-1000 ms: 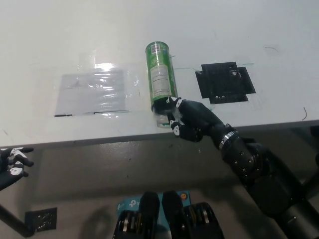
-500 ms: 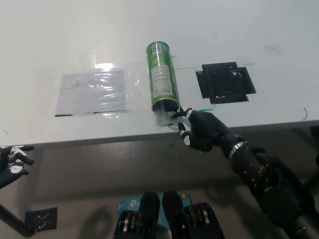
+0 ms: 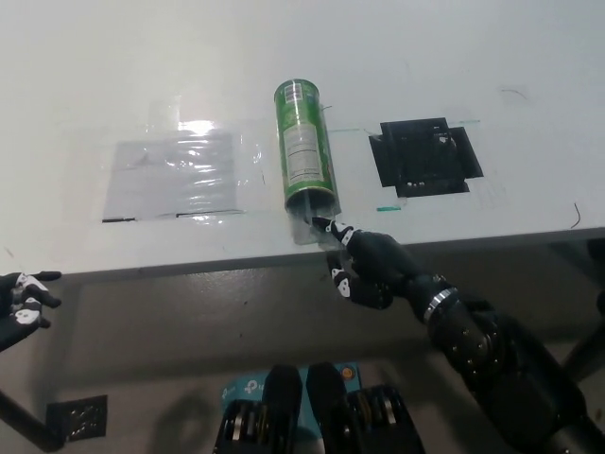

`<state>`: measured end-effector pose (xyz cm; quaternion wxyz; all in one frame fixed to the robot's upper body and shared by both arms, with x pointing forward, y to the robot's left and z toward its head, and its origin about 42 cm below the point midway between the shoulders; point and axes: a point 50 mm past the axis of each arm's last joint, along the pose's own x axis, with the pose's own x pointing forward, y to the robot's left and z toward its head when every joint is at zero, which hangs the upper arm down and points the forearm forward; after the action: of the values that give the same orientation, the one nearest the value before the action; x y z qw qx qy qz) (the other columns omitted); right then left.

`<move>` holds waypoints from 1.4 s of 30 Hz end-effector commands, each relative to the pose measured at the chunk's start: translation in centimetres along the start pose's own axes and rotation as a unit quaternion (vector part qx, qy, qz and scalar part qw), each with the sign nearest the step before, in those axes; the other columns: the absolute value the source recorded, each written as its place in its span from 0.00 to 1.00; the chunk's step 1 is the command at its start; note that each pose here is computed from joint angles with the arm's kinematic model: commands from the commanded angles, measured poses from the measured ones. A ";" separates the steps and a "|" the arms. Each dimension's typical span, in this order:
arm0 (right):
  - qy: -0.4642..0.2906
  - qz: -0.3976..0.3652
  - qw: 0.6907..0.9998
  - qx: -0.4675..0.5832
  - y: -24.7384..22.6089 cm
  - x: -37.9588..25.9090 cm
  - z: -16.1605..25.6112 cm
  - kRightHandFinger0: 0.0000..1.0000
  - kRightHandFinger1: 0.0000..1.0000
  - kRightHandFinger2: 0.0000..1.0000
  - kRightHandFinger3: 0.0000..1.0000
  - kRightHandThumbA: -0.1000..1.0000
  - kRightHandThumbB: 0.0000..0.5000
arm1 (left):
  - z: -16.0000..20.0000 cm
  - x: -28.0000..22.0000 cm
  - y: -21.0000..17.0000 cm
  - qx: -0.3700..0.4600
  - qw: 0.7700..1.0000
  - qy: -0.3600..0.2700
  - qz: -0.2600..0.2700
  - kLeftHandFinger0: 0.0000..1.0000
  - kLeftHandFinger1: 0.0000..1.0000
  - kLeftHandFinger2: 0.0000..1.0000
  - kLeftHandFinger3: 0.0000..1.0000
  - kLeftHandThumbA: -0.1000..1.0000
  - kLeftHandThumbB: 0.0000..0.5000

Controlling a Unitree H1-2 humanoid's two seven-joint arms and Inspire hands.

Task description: The robot uses its right hand finger to pull out the chips tray kept inside a container in the middle of the desk

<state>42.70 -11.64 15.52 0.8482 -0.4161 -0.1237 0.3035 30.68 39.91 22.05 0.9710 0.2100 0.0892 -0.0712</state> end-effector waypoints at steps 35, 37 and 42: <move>0.016 -0.003 0.998 0.066 1.9 -6.9 1.3 0.00 0.01 0.84 0.98 0.00 0.36 | 0.4 -0.2 1.0 0.010 1.000 0.001 0.007 0.61 0.69 0.81 0.97 0.20 0.00; 0.015 -0.007 0.997 0.073 2.2 -7.1 1.5 0.00 0.00 0.91 0.97 0.00 0.36 | 0.4 -0.2 1.1 0.012 1.000 0.003 0.006 0.60 0.68 0.81 0.97 0.21 0.00; 0.010 -0.019 0.995 0.098 2.7 -7.8 1.8 0.00 0.00 0.94 0.95 0.00 0.38 | 0.4 -0.2 1.1 0.009 1.000 0.001 0.006 0.60 0.68 0.80 0.97 0.20 0.00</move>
<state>35.02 -14.03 14.27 0.8819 -0.3543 -0.0896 0.2979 30.67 40.01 21.72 0.9711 0.2070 0.0951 -0.0708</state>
